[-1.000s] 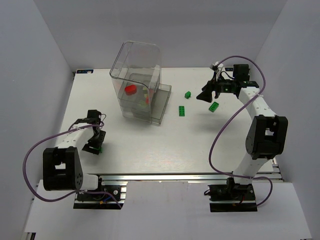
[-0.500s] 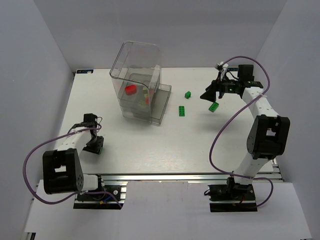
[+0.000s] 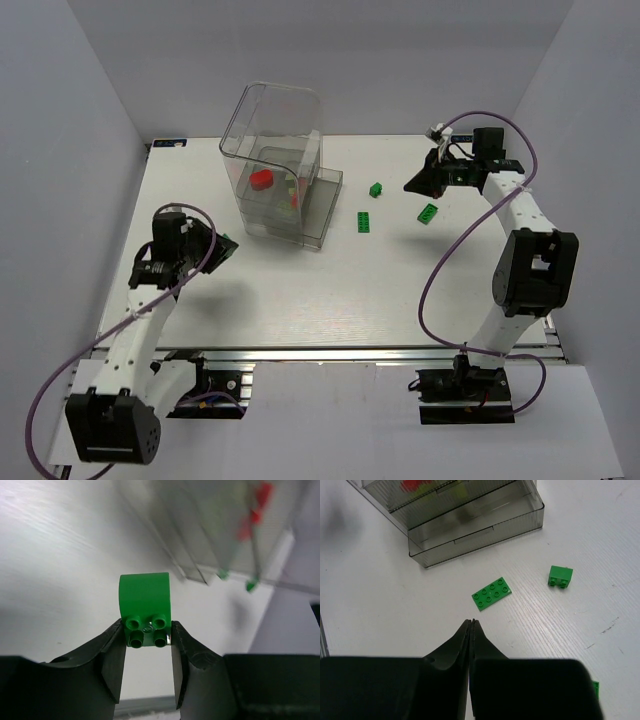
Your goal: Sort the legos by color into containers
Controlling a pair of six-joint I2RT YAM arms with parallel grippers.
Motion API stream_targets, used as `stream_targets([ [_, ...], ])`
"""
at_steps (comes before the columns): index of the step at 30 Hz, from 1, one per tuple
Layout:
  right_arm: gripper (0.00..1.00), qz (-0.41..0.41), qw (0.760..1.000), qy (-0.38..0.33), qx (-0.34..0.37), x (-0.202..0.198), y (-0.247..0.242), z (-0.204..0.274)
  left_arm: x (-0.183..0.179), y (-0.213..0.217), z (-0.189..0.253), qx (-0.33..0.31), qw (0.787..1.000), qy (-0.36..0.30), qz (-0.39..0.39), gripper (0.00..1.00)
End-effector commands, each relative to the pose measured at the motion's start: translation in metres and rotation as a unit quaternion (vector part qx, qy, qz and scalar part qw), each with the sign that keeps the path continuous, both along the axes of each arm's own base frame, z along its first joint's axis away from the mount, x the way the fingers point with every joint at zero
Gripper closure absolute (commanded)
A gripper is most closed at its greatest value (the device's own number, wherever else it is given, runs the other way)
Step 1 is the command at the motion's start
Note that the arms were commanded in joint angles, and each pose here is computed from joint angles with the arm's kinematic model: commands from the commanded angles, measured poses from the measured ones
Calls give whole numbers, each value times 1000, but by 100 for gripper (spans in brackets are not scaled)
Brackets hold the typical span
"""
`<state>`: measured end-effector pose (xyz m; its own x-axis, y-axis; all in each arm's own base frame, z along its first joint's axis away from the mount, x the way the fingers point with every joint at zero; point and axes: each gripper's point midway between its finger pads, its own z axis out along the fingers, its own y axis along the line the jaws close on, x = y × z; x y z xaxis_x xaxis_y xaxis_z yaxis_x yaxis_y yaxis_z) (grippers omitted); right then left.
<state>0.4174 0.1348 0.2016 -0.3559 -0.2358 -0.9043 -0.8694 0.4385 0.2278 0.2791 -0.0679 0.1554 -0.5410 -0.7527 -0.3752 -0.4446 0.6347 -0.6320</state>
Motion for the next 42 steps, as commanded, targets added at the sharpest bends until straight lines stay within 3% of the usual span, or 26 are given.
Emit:
stream_targets([
  [1, 100, 0, 1000, -21, -2, 11, 0, 17, -13, -47, 32, -38, 985, -89, -146, 100],
  [8, 100, -15, 1000, -27, -5, 22, -1, 23, -19, -98, 96, -51, 949, -165, -262, 100],
  [12, 100, -22, 999, -32, -7, 25, -1, 31, 0, -127, 173, -20, 933, -215, -289, 100],
  [15, 100, -28, 999, -40, -12, 25, -4, 35, 0, -156, 207, -7, 918, -236, -319, 100],
  [18, 100, -35, 998, -42, -17, 24, -5, 36, 8, -199, 248, 7, 891, -270, -365, 100],
  [19, 100, -40, 998, -43, -20, 25, -7, 37, 12, -229, 226, 17, 885, -237, -399, 100],
  [23, 100, -71, 995, -51, -42, 31, -17, 36, 36, -292, 208, 82, 860, -209, -458, 100],
  [26, 80, -126, 988, -60, -66, 42, -33, 34, 64, -310, 197, 135, 858, -198, -455, 100],
  [27, 69, -142, 986, -61, -69, 45, -37, 36, 74, -306, 189, 158, 862, -194, -441, 100],
  [29, 60, -175, 981, -53, -69, 50, -46, 32, 95, -292, 164, 196, 872, -172, -414, 100],
  [38, 60, -193, 980, -19, -53, 48, -53, 19, 147, -274, 119, 324, 856, -159, -370, 100],
  [42, 60, -195, 979, -13, -54, 47, -54, 14, 152, -272, 82, 380, 833, -127, -382, 100],
])
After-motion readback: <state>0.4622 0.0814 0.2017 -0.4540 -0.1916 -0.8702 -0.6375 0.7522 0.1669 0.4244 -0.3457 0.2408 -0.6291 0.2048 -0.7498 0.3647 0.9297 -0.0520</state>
